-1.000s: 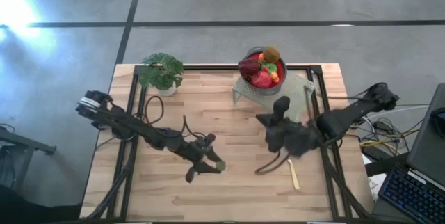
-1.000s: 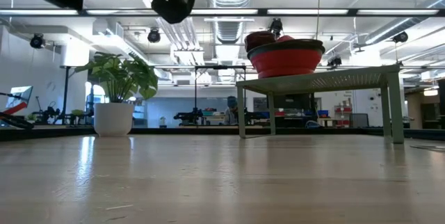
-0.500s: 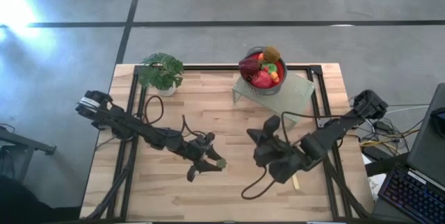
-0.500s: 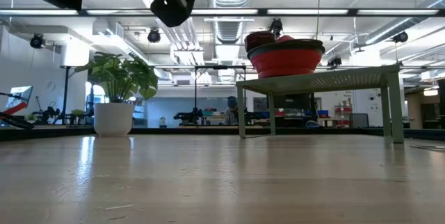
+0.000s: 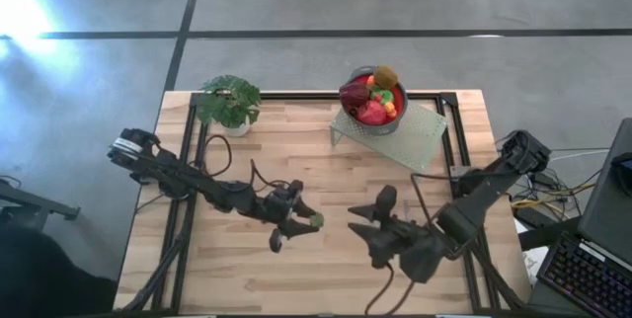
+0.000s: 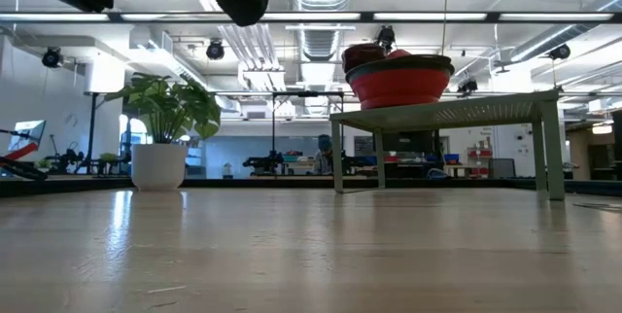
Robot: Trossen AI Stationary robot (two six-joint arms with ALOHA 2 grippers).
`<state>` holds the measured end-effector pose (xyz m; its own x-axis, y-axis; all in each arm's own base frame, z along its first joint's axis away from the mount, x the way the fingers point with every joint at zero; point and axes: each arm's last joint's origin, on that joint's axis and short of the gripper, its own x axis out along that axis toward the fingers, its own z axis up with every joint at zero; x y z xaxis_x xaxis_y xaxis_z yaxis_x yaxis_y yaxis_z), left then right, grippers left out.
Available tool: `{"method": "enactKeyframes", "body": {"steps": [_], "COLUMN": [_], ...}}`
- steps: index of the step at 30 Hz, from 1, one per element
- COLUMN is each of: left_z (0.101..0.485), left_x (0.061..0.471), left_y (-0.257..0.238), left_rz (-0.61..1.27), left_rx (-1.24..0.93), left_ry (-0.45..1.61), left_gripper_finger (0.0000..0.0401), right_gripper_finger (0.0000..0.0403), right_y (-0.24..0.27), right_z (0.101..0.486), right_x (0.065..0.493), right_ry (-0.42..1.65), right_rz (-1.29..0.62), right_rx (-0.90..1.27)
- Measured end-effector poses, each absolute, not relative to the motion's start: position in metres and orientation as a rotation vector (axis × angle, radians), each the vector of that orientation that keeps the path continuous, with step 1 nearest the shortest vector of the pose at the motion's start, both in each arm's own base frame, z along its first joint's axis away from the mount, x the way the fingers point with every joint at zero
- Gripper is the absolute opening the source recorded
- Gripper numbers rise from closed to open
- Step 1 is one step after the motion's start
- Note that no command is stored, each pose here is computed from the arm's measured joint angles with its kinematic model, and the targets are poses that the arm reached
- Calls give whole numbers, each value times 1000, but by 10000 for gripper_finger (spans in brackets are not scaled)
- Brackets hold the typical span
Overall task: Pick & Place Fruit
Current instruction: Put the red strawberry into the red strainer bowl
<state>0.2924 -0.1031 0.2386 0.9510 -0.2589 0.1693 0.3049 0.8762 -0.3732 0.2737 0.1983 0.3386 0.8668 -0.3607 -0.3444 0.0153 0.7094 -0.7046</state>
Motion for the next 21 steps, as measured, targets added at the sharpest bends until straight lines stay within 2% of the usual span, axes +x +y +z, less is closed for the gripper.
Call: {"method": "enactKeyframes", "body": {"steps": [7,21], "left_z": [256,285], "left_x": [297,322], "left_y": [-99,-94], "left_rz": [-217,-174], "left_rx": [-374,-326], "left_ry": [-239,-273], "left_gripper_finger": [152,152], "right_gripper_finger": [240,305], "right_y": [204,205], "right_z": [343,345], "right_x": [274,275], "right_ry": [453,443], "right_rz": [-198,-181], "right_rx": [-779,-863]}}
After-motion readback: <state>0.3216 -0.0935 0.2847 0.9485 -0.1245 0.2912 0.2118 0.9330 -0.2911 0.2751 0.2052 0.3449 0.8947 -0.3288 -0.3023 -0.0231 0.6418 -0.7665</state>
